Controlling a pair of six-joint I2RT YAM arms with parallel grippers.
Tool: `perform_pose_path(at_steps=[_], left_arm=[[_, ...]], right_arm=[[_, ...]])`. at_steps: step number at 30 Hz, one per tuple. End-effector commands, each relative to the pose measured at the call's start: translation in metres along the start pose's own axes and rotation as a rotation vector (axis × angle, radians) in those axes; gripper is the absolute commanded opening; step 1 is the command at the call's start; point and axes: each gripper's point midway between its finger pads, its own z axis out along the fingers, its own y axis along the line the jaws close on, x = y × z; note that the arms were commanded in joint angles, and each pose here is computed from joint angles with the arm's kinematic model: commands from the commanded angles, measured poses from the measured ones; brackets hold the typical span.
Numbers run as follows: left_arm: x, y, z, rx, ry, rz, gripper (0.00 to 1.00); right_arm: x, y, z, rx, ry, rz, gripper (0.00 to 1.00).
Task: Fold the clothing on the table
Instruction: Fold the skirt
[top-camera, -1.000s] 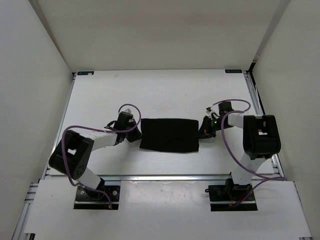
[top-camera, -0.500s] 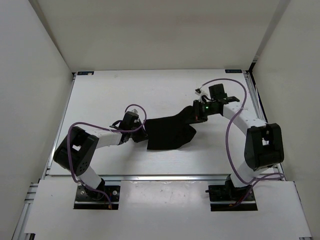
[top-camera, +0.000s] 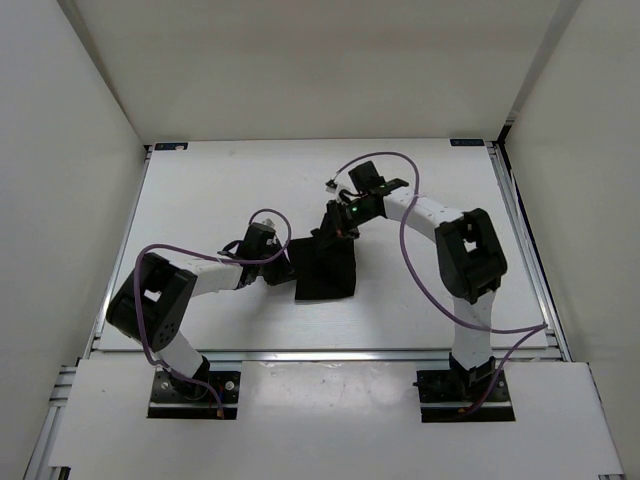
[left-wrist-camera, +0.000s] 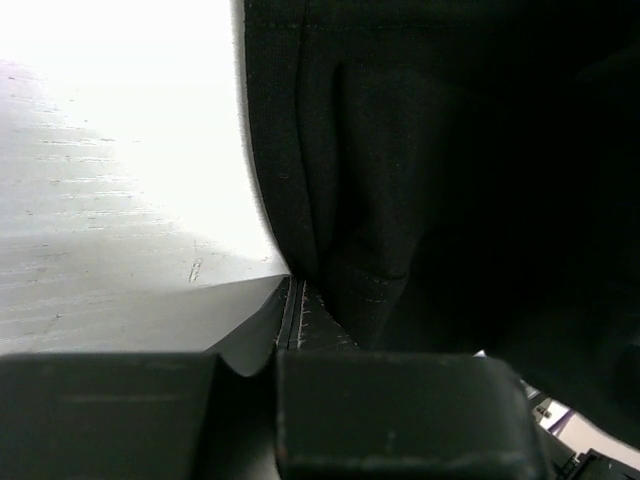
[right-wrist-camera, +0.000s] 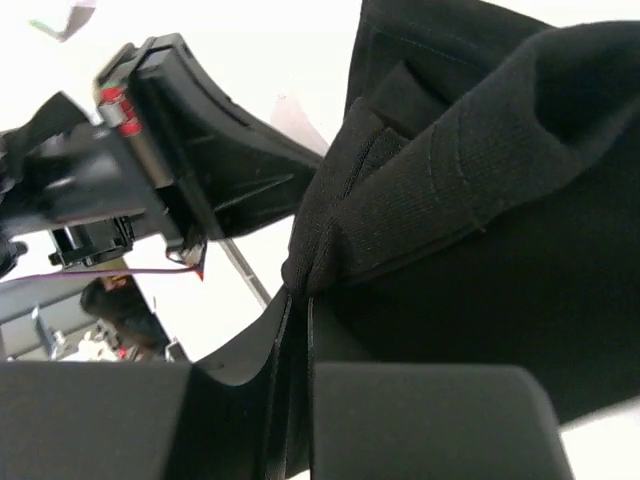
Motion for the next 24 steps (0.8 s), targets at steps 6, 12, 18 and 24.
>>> perform_pose_path(at_steps=[6,12,18,24], left_arm=[[-0.003,0.018,-0.012,-0.030,-0.009,-0.015,0.00],[-0.035,0.038,-0.026,-0.053,-0.088,-0.071,0.00],[-0.066,0.046,-0.042,-0.036,-0.140,-0.139,0.00],[-0.090,-0.016,-0.063,0.125,-0.159,-0.082,0.00]], right_arm=[[0.001,0.027,0.021,-0.160,0.093,0.053,0.21],[0.000,0.075,-0.013,-0.412,0.061,0.012,0.52],[0.002,0.084,-0.051,-0.523,-0.003,0.036,0.46],[-0.005,0.018,-0.051,-0.119,-0.100,0.143,0.06]])
